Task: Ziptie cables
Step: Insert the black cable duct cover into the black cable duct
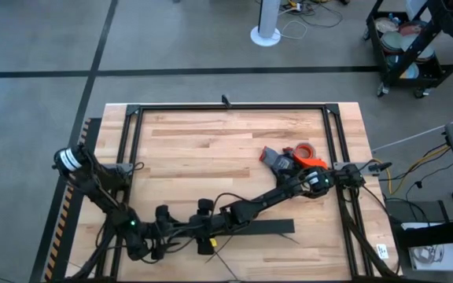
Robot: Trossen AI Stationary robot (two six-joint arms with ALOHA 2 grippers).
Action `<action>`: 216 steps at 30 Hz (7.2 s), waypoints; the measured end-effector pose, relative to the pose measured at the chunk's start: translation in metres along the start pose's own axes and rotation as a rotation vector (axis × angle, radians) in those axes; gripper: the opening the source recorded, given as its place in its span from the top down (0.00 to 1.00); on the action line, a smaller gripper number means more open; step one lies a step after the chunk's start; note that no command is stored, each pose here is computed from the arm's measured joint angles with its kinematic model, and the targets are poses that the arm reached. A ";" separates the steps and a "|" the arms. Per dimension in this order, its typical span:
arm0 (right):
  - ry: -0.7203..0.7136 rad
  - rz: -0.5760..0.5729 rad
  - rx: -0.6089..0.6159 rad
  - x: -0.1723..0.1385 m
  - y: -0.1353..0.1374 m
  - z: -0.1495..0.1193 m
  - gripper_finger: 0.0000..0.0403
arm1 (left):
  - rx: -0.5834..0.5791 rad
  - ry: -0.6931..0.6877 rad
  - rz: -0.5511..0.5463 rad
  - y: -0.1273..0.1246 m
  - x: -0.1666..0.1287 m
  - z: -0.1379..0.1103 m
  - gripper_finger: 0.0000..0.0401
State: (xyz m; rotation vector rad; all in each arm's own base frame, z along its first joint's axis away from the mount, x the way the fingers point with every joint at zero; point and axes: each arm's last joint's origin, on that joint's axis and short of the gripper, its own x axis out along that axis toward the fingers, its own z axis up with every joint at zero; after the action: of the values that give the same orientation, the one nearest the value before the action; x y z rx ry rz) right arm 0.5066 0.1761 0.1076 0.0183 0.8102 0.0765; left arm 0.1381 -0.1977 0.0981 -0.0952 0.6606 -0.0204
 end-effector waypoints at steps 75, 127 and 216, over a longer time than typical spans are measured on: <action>-0.056 0.140 -0.006 0.009 0.011 0.000 0.45 | -0.040 -0.041 0.053 0.000 0.014 -0.021 0.44; -0.041 0.060 0.114 0.005 0.013 0.001 0.41 | -0.007 -0.037 0.001 -0.001 0.007 -0.009 0.43; -0.026 0.066 0.179 0.010 -0.008 0.005 0.45 | -0.100 -0.070 0.055 0.008 0.012 -0.005 0.44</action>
State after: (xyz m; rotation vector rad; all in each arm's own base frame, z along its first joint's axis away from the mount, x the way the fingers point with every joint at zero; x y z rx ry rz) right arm 0.5175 0.1690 0.1034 0.2147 0.7888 0.0657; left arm 0.1449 -0.1910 0.0861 -0.1730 0.5944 0.0682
